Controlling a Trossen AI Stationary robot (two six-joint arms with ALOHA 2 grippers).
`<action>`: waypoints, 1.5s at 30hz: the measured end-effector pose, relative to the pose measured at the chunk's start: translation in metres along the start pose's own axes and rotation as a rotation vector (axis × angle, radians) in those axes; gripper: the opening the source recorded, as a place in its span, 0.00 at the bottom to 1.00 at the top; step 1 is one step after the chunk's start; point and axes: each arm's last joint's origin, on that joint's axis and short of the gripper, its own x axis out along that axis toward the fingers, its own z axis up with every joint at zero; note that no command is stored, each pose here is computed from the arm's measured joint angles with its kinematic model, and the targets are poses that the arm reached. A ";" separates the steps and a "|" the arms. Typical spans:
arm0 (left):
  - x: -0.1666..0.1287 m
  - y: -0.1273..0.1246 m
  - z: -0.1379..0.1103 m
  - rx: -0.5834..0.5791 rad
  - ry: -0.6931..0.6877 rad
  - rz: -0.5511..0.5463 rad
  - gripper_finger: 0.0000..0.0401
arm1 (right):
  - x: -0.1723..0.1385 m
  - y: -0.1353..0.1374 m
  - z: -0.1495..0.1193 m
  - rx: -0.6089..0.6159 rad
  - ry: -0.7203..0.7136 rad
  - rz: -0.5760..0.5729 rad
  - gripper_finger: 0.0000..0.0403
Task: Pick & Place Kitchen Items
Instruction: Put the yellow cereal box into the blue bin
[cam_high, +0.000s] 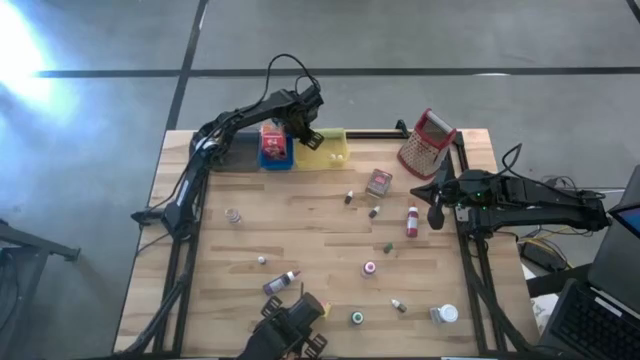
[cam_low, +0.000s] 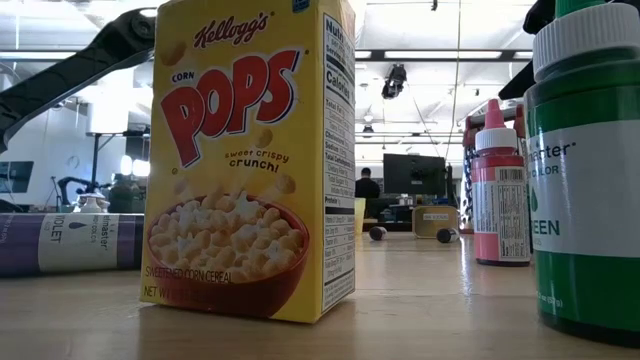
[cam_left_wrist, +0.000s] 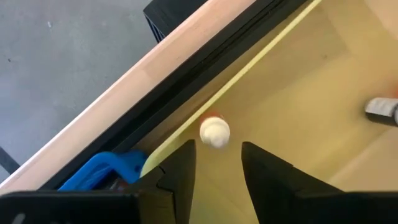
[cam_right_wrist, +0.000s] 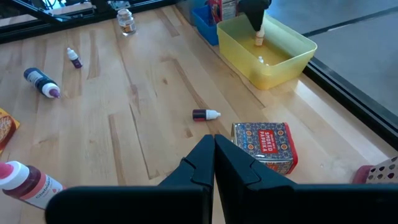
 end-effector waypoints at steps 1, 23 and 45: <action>-0.004 0.000 0.001 0.000 0.004 0.001 0.34 | 0.000 0.000 0.000 0.000 0.000 0.000 0.02; -0.133 -0.046 -0.002 0.181 -0.082 -0.254 0.34 | 0.000 0.000 0.000 0.000 0.000 0.000 0.02; -0.231 -0.140 -0.138 0.608 -0.077 -0.156 0.34 | 0.000 0.000 0.000 0.000 0.000 0.000 0.02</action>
